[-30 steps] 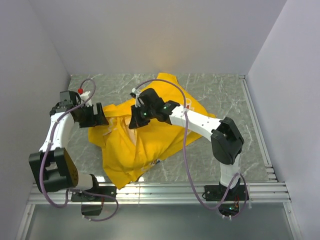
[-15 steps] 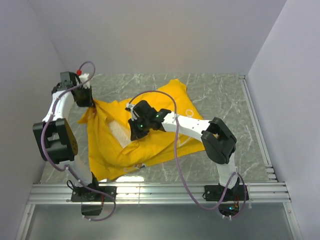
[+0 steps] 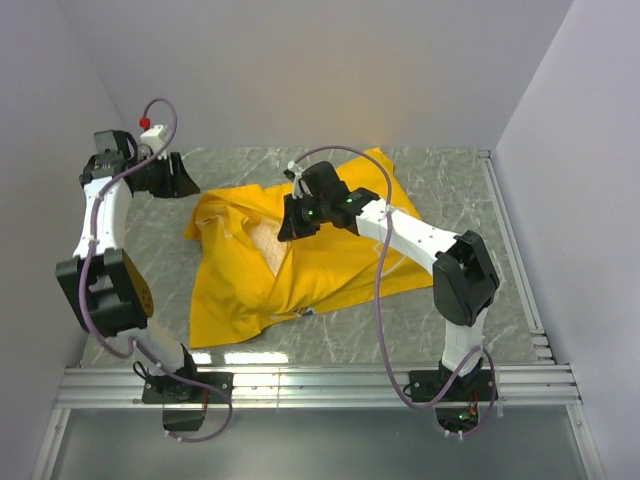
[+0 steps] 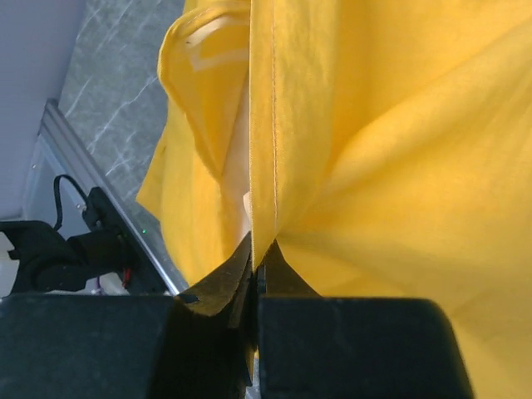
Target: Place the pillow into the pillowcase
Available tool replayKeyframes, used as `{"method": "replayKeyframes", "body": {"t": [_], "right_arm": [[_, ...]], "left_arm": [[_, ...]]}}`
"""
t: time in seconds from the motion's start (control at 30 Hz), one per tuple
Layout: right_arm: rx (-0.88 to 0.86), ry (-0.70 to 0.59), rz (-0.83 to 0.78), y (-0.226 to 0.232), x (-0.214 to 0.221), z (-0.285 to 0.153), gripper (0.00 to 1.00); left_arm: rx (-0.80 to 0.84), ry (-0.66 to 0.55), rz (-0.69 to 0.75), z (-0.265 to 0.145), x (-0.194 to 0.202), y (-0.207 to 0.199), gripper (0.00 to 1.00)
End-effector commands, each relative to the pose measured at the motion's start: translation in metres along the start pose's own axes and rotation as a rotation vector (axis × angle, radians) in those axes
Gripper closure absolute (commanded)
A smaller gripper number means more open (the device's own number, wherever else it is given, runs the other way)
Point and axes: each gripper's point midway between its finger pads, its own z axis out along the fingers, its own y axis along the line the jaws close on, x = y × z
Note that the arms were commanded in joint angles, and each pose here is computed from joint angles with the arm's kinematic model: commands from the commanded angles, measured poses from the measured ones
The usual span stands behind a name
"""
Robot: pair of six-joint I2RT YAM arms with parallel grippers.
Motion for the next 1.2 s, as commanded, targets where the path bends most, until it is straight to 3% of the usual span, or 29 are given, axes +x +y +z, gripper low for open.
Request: {"method": "replayKeyframes", "body": {"t": [0.0, 0.17, 0.23, 0.27, 0.33, 0.37, 0.43, 0.47, 0.53, 0.63, 0.77, 0.83, 0.87, 1.03, 1.17], "right_arm": [[-0.086, -0.028, -0.006, 0.029, -0.013, -0.014, 1.00], [-0.126, -0.010, 0.013, 0.037, -0.017, -0.010, 1.00], [-0.142, -0.020, 0.013, 0.041, -0.019, -0.013, 1.00], [-0.155, -0.019, 0.011, 0.044, -0.019, -0.015, 1.00], [-0.190, -0.011, 0.003, 0.051, -0.017, -0.020, 1.00], [-0.202, -0.011, 0.002, 0.052, -0.015, -0.021, 1.00], [-0.231, -0.012, 0.003, 0.058, -0.013, -0.026, 1.00], [-0.235, -0.013, 0.007, 0.058, -0.012, -0.025, 1.00], [-0.240, -0.008, 0.014, 0.060, -0.010, -0.026, 1.00], [-0.227, -0.007, 0.013, 0.057, -0.007, -0.027, 1.00], [-0.235, -0.004, 0.019, 0.056, -0.005, -0.026, 1.00], [-0.243, -0.002, 0.023, 0.057, -0.005, -0.024, 1.00], [-0.255, -0.005, 0.020, 0.059, -0.007, -0.024, 1.00], [-0.307, 0.014, 0.016, 0.073, -0.007, -0.013, 1.00], [-0.363, 0.038, -0.020, 0.098, 0.000, 0.004, 0.97]], "left_arm": [[0.227, -0.007, 0.049, -0.032, 0.017, -0.078, 0.47], [0.344, 0.146, -0.081, -0.002, 0.103, -0.135, 0.45], [0.309, 0.103, -0.085, 0.020, 0.105, -0.139, 0.55], [0.334, 0.160, -0.169, 0.033, 0.127, -0.154, 0.57], [0.399, 0.120, -0.166, 0.053, 0.120, -0.173, 0.61], [0.479, 0.156, -0.205, 0.062, 0.125, -0.200, 0.61], [0.592, 0.059, -0.164, 0.070, 0.101, -0.228, 0.59], [0.647, 0.078, -0.217, 0.070, 0.101, -0.246, 0.59], [0.751, 0.057, -0.191, 0.056, 0.089, -0.265, 0.54], [0.783, 0.017, -0.082, 0.023, 0.078, -0.270, 0.43], [0.665, -0.019, 0.041, -0.021, 0.076, -0.232, 0.34], [0.615, 0.048, -0.038, -0.035, 0.093, -0.213, 0.31], [0.569, 0.004, -0.009, -0.043, 0.088, -0.190, 0.31], [0.447, 0.045, -0.077, -0.063, 0.109, -0.138, 0.30], [0.137, 0.019, -0.140, -0.058, 0.105, -0.060, 0.30]]}}
